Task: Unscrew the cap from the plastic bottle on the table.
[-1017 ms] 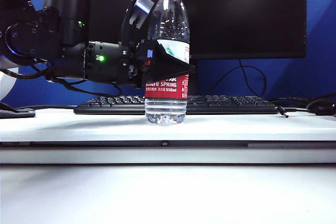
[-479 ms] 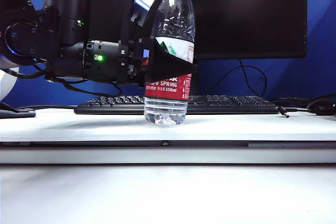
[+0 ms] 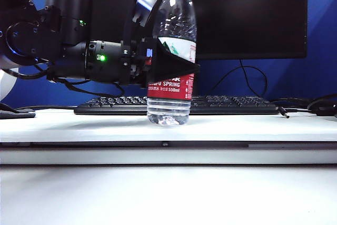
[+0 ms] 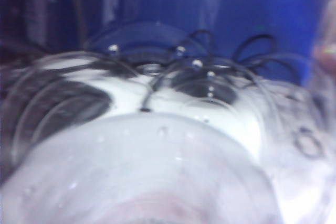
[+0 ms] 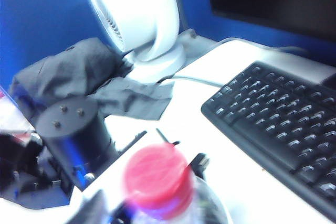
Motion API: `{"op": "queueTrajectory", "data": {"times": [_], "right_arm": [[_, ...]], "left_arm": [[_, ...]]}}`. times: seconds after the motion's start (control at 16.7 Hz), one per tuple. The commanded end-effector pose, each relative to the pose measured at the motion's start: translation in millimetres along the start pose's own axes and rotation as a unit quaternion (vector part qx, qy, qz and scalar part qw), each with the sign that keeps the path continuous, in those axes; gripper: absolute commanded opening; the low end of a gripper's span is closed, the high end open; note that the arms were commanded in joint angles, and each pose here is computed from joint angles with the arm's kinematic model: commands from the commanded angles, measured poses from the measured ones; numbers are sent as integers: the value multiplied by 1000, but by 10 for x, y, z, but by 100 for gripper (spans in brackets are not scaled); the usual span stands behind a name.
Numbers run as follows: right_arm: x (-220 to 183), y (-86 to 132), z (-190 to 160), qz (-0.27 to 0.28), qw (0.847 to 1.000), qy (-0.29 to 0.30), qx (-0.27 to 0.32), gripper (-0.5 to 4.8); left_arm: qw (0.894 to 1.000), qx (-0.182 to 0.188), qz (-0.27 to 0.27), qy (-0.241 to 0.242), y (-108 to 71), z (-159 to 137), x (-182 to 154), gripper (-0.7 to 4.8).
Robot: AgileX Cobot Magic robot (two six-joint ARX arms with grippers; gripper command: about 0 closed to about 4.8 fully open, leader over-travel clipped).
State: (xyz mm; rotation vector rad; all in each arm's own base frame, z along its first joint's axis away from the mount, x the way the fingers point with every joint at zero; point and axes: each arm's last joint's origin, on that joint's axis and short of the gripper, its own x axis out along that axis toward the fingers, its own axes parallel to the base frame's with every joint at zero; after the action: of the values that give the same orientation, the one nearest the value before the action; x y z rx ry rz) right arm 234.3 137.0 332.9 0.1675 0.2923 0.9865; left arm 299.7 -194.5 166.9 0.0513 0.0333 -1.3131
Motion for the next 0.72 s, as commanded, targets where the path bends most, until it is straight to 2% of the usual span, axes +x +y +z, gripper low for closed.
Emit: {"op": "queueTrajectory", "data": {"times": [0.06,0.12,0.18,0.24,0.42,0.48,0.54,0.72], "right_arm": [[-91,195,124,-47,998,-46,-10,236],[-96,239,133,-60,997,-53,-11,236],[-66,340,123,-96,993,-63,-4,244],[9,519,75,-164,984,-75,-6,246],[145,925,-36,-323,937,-120,-49,248],[223,1074,-93,-355,924,-137,-45,248],[326,1153,-158,-351,925,-137,-46,247],[540,1140,-299,-349,928,-124,-43,248]], "left_arm": [[1000,-1,9,0,14,0,-3,276],[1000,-1,9,0,14,2,-3,276],[1000,0,9,-1,14,4,-3,276],[1000,-1,9,0,13,1,-3,276],[1000,-3,9,0,11,0,-3,276],[1000,-5,8,-1,11,1,-3,276],[1000,-8,8,-2,10,4,-2,276],[1000,-9,-2,-3,-28,6,30,276]]}}
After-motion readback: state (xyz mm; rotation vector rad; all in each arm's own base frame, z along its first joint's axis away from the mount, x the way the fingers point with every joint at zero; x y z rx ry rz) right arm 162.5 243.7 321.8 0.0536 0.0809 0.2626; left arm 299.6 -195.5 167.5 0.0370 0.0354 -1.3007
